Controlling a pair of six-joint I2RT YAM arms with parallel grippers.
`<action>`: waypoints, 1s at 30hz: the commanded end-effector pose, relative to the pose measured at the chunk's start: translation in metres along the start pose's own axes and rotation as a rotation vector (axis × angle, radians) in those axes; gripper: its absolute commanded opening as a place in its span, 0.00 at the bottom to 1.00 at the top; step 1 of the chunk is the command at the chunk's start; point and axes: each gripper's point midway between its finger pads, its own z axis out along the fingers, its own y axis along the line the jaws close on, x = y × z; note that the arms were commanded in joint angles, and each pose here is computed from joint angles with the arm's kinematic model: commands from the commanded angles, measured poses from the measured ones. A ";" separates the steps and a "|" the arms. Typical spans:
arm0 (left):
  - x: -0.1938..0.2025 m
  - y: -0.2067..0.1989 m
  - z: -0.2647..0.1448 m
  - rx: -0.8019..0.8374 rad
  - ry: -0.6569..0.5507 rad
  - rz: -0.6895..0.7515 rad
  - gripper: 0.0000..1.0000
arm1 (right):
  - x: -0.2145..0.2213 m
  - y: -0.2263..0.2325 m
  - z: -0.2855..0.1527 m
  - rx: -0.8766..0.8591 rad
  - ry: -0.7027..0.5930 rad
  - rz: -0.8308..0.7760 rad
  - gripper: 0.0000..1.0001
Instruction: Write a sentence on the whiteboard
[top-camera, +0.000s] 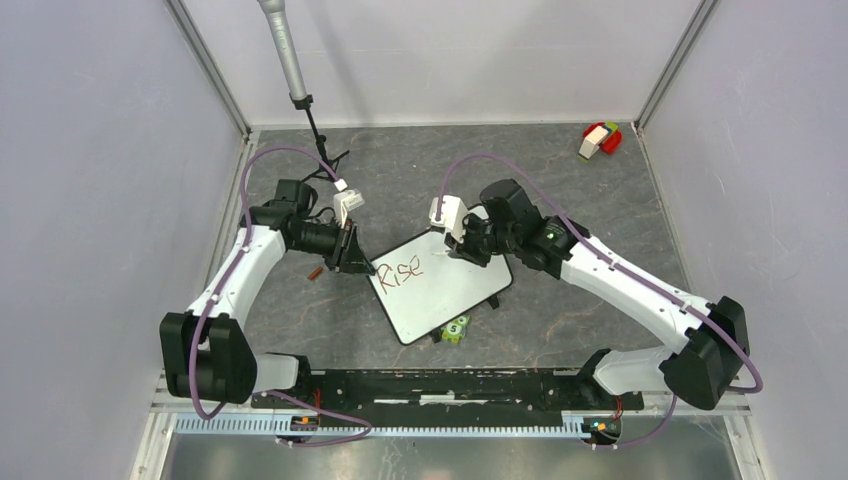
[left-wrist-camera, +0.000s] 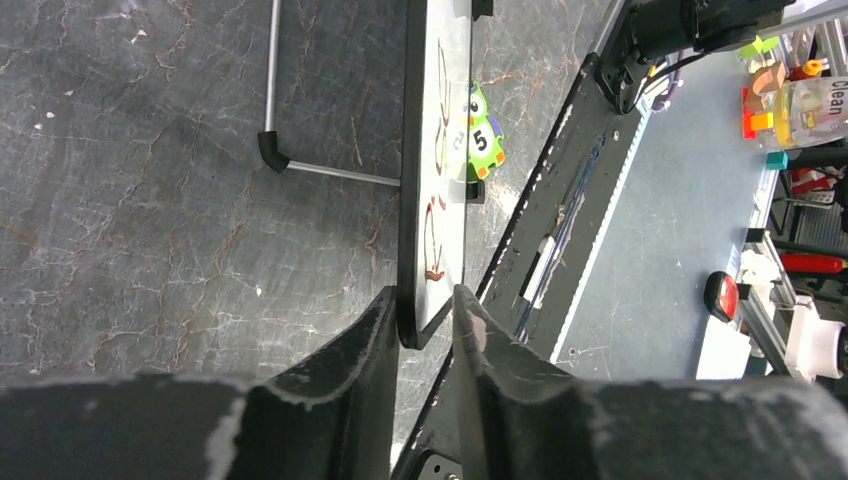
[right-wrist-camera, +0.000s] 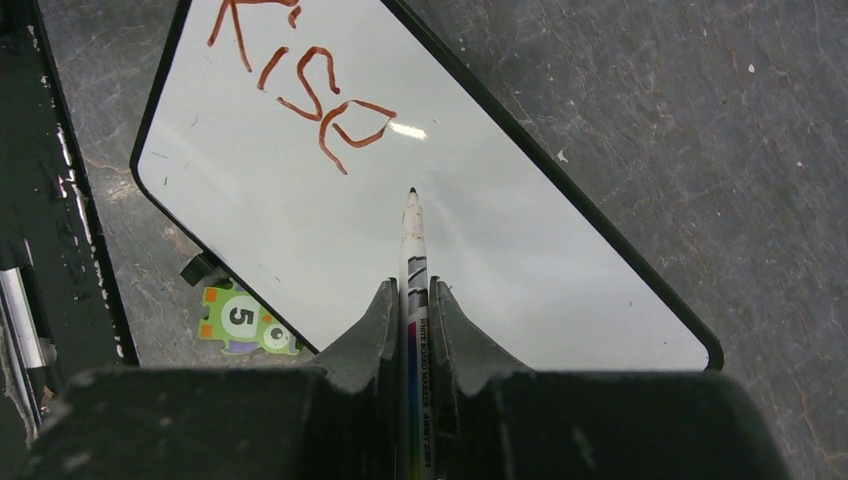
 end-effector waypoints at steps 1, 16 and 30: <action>-0.012 -0.004 -0.002 0.008 -0.013 0.017 0.28 | -0.013 -0.007 -0.007 0.024 -0.045 -0.025 0.00; -0.009 0.003 -0.001 -0.015 0.004 0.007 0.04 | 0.000 -0.015 0.007 0.049 0.006 -0.013 0.00; -0.007 0.007 0.001 -0.015 0.015 -0.001 0.03 | -0.002 -0.021 0.015 0.061 0.000 -0.013 0.00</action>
